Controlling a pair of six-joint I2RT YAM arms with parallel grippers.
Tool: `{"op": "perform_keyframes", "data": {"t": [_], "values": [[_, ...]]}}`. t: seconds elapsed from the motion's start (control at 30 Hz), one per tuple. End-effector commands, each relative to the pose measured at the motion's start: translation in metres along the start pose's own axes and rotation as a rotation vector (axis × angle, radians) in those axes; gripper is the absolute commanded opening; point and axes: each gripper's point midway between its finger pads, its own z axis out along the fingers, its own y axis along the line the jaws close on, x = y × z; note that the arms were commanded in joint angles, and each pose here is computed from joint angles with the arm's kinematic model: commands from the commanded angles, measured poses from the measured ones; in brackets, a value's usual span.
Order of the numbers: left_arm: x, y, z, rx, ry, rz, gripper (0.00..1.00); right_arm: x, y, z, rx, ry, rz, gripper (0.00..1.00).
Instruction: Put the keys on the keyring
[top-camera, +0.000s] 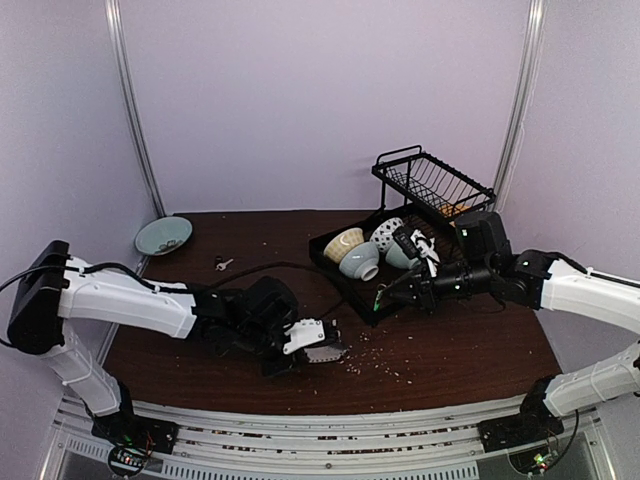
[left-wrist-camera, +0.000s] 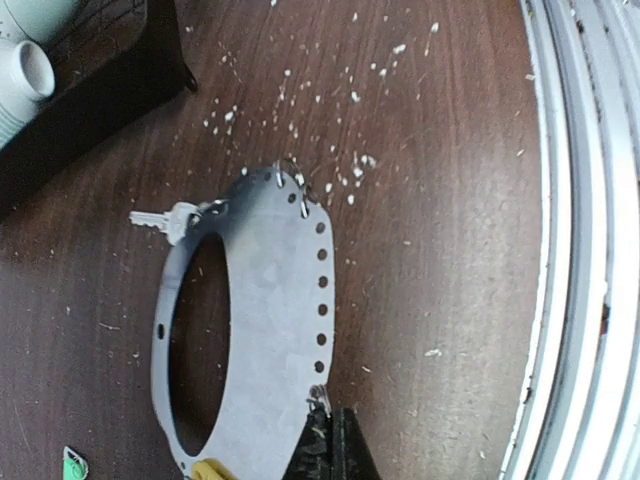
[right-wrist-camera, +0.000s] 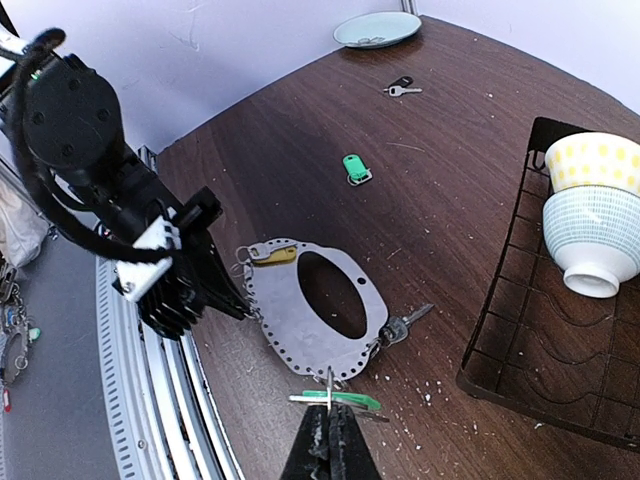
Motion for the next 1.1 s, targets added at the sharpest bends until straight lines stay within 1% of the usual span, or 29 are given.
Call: {"op": "perform_keyframes", "data": {"t": [0.0,0.1,0.2,0.27,0.37,0.43,0.5,0.57,0.7,0.73,0.77,0.83,0.9,1.0,1.07], "values": [[-0.031,-0.011,-0.046,0.07,-0.075,-0.034,0.0,-0.007,0.008,-0.007,-0.017,-0.032,-0.023,0.0],[-0.035,-0.016,-0.067,0.086,-0.105,-0.045,0.0,-0.008,0.012,-0.009,-0.032,-0.038,-0.019,0.0],[-0.039,-0.033,-0.084,0.176,-0.136,-0.055,0.0,-0.011,0.014,-0.012,-0.04,-0.046,-0.016,0.0],[-0.038,-0.04,-0.089,0.213,-0.117,-0.069,0.0,-0.013,0.017,-0.014,-0.046,-0.056,-0.018,0.0],[-0.023,-0.042,-0.087,0.181,0.008,-0.052,0.0,-0.016,0.019,-0.018,-0.05,-0.07,-0.021,0.0],[-0.003,-0.04,-0.08,0.145,0.132,-0.034,0.0,-0.016,0.02,-0.019,-0.052,-0.075,-0.02,0.0],[0.007,-0.031,-0.075,0.083,0.215,-0.004,0.0,-0.017,0.02,-0.019,-0.052,-0.076,-0.02,0.0],[0.022,-0.018,-0.072,-0.003,0.334,0.036,0.0,-0.017,0.02,-0.019,-0.049,-0.078,-0.021,0.0],[0.036,0.018,-0.069,-0.215,0.512,0.143,0.0,-0.018,0.021,-0.02,-0.051,-0.081,-0.021,0.0],[0.038,0.023,-0.067,-0.241,0.549,0.168,0.0,-0.018,0.021,-0.02,-0.051,-0.081,-0.021,0.0],[0.035,0.023,-0.063,-0.233,0.553,0.182,0.0,-0.018,0.02,-0.02,-0.049,-0.082,-0.023,0.0],[0.021,0.016,-0.051,-0.181,0.499,0.188,0.0,-0.018,0.02,-0.02,-0.047,-0.082,-0.023,0.0],[-0.002,0.006,-0.044,-0.128,0.381,0.174,0.0,-0.017,0.02,-0.02,-0.045,-0.08,-0.023,0.0],[-0.036,-0.007,-0.048,-0.058,0.165,0.131,0.0,-0.016,0.019,-0.02,-0.041,-0.078,-0.022,0.0],[-0.049,-0.012,-0.051,-0.018,0.053,0.084,0.0,-0.016,0.02,-0.02,-0.047,-0.078,-0.022,0.0]]}}
